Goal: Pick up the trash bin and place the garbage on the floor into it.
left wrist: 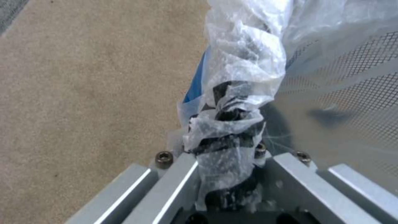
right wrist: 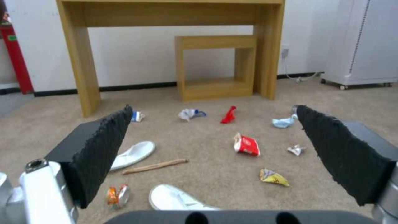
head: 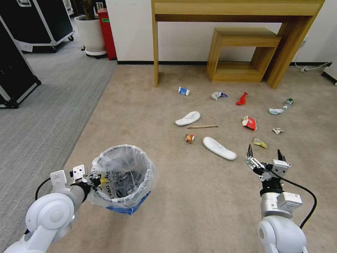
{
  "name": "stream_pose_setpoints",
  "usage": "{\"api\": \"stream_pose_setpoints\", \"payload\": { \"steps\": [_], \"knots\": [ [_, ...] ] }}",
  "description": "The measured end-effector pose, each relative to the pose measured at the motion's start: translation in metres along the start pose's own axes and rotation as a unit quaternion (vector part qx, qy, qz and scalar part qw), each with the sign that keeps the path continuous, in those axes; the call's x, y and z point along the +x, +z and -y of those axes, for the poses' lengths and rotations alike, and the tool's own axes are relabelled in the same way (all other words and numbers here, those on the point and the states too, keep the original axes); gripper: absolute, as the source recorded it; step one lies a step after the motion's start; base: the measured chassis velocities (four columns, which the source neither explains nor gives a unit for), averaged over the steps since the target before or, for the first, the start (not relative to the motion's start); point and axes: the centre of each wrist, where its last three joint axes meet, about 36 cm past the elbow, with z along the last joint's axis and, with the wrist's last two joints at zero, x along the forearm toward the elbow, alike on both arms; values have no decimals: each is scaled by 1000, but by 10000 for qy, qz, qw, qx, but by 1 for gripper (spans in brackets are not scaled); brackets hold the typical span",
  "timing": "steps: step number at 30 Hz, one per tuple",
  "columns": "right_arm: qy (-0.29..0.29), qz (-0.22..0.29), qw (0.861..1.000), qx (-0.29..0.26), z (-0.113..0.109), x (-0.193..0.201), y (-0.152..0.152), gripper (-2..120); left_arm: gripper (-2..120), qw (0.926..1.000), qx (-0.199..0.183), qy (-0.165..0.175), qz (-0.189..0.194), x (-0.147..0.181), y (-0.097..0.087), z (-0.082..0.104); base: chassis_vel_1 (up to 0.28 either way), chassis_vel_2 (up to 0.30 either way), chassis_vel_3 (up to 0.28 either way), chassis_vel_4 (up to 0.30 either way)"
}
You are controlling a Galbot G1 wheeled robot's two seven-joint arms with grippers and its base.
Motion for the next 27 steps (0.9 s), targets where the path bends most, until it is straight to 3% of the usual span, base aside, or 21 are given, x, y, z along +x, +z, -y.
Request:
{"api": "stream_pose_setpoints", "payload": {
  "steps": [27],
  "knots": [
    [-16,-23,9998,211,8,-5,-6,100,0,10000,56,-9,-22,-8,2,2,-2,1,1,-2]
  ]
}}
